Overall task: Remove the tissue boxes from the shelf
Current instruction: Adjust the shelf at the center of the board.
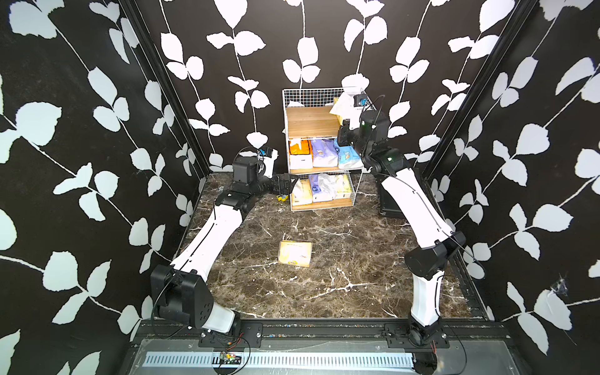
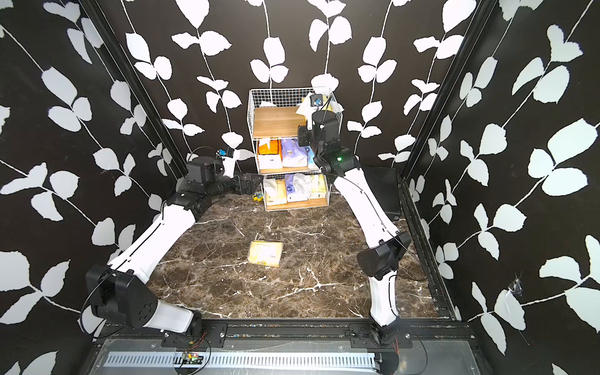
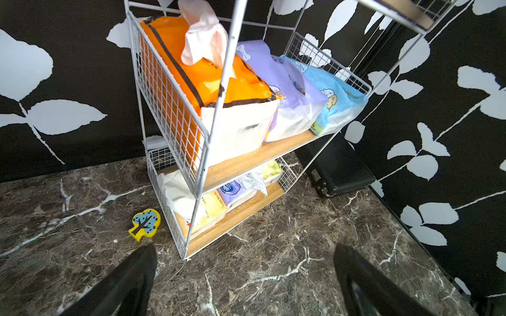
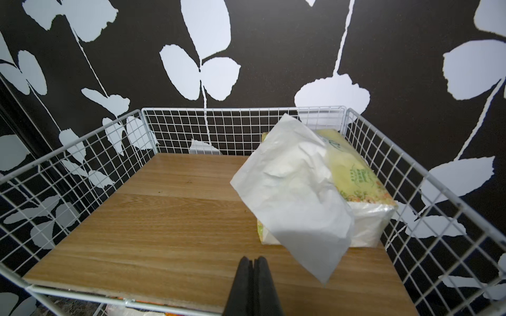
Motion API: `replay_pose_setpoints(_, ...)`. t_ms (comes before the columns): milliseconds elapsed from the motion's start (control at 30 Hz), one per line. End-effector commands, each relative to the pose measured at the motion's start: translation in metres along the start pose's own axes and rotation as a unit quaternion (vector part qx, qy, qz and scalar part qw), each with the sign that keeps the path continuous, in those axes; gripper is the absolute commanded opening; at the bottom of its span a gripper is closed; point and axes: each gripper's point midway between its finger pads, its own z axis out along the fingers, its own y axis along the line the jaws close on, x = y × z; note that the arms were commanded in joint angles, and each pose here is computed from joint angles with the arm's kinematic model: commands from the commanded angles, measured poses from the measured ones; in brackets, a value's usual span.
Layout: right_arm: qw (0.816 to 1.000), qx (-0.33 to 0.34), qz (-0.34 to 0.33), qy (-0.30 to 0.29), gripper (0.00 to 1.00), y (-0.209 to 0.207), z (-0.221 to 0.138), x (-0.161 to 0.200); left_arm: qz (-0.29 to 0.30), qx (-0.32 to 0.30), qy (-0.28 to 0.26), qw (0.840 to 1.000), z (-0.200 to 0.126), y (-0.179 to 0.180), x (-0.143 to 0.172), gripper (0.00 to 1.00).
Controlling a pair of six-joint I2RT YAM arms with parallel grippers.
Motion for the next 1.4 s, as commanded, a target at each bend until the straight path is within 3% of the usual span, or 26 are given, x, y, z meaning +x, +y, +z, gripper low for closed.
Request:
replay_pose_setpoints(0,1.0,-0.007,0.015,-0.002,0.0,-0.004,-0.017,-0.008,-0.003,0.013,-0.011,1.0,-0.004,-0.006,-0.008,0.99)
replay_pose_setpoints(267,1.0,-0.008,0.013,-0.012,0.0,-0.008,-0.039,-0.018,-0.007,0.015,-0.01,1.0,-0.003,-0.006,-0.007,0.99)
replay_pose_setpoints(333,1.0,-0.01,0.017,-0.02,0.44,-0.008,-0.044,-0.025,-0.008,0.017,-0.008,1.0,-0.002,-0.006,-0.006,0.99)
replay_pose_setpoints(367,0.999,-0.013,0.021,-0.024,0.54,-0.008,-0.047,-0.03,-0.007,0.02,-0.009,1.0,-0.002,-0.007,-0.007,0.99)
replay_pose_setpoints(467,0.999,-0.018,0.033,-0.029,0.63,-0.007,-0.051,-0.04,0.0,0.019,-0.013,1.0,-0.006,-0.009,-0.01,0.99)
replay_pose_setpoints(700,0.992,-0.099,0.06,-0.041,0.64,0.013,-0.08,-0.045,0.06,0.001,-0.057,0.997,-0.031,-0.017,-0.037,0.99)
replay_pose_setpoints(800,0.99,-0.116,0.068,-0.045,0.61,0.013,-0.102,-0.045,0.049,-0.028,-0.094,0.994,-0.037,-0.01,-0.058,0.99)
replay_pose_setpoints(1033,0.987,-0.13,0.068,-0.061,0.54,0.001,-0.162,-0.036,-0.006,0.009,-0.154,0.988,-0.008,-0.01,-0.094,0.98)
replay_pose_setpoints(1367,0.988,-0.136,0.055,-0.043,0.51,-0.01,-0.205,0.005,-0.009,0.085,-0.2,0.976,0.024,-0.038,-0.124,0.96)
